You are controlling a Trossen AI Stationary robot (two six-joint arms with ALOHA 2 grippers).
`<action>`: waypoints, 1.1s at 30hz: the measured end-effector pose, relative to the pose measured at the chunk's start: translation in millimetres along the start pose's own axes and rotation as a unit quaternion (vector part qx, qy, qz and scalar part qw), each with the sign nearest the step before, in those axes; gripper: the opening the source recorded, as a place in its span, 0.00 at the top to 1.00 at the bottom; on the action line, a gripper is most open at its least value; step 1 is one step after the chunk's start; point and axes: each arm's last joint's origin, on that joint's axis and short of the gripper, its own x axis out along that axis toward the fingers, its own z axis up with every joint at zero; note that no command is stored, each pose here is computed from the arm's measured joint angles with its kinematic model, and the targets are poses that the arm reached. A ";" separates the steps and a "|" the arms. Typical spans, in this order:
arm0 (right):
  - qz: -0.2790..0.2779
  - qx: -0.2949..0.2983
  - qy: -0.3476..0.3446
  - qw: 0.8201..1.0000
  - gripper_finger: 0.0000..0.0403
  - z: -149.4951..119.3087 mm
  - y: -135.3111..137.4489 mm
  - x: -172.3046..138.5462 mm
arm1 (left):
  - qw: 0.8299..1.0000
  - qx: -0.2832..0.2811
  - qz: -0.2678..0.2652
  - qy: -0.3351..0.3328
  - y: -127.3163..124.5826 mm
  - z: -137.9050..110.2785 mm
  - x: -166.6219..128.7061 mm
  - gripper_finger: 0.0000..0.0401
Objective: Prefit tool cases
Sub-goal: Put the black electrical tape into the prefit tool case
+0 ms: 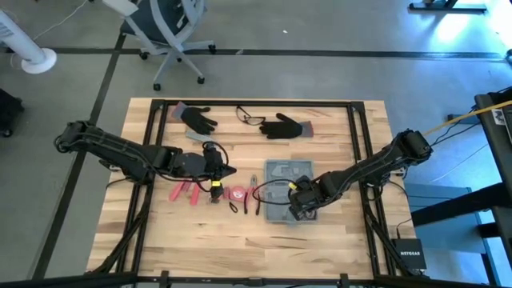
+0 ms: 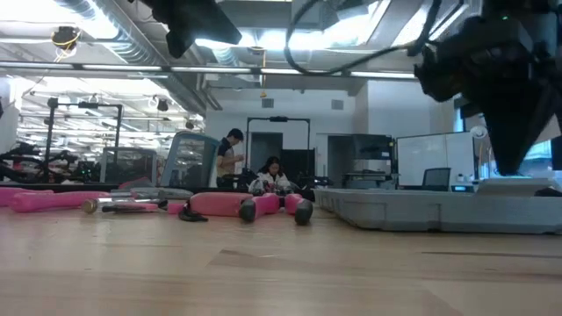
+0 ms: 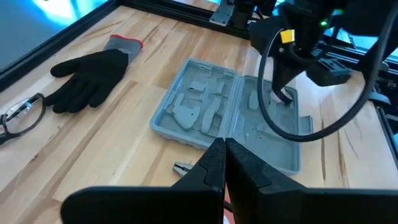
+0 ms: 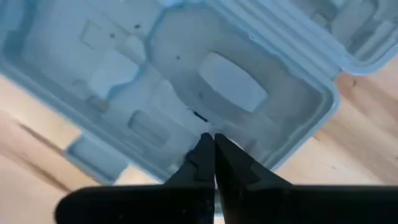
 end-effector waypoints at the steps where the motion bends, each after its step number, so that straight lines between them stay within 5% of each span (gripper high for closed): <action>1: -0.001 0.003 0.002 1.000 1.00 1.0 -1.6 2.1 | 1.000 -0.006 0.000 0.000 0.0 0.1 0.0 1.00; 4: -0.003 0.001 0.011 1.000 1.00 0.3 -3.7 4.6 | 1.000 -0.028 0.001 0.002 -1.2 -1.3 4.1 1.00; 7: -0.005 -0.001 0.011 1.000 1.00 0.1 -4.8 5.7 | 1.000 0.007 -0.004 0.019 -4.1 -8.6 22.4 1.00; 11: 0.005 -0.006 0.011 1.000 1.00 0.4 -2.9 5.7 | 0.995 0.019 -0.103 0.002 -12.3 -12.9 64.1 1.00; 15: 0.016 -0.016 0.015 1.000 1.00 0.4 -0.7 4.1 | 0.993 0.005 -0.114 -0.013 -11.9 -34.0 113.3 1.00; 21: 0.036 -0.028 -0.023 0.999 1.00 1.9 -0.6 -12.0 | 0.983 -0.039 -0.169 0.058 -12.8 -61.8 175.4 1.00; 33: 0.019 -0.021 -0.012 1.000 1.00 -13.1 -8.1 -3.3 | 0.980 -0.029 -0.191 0.043 -33.6 -53.7 227.5 1.00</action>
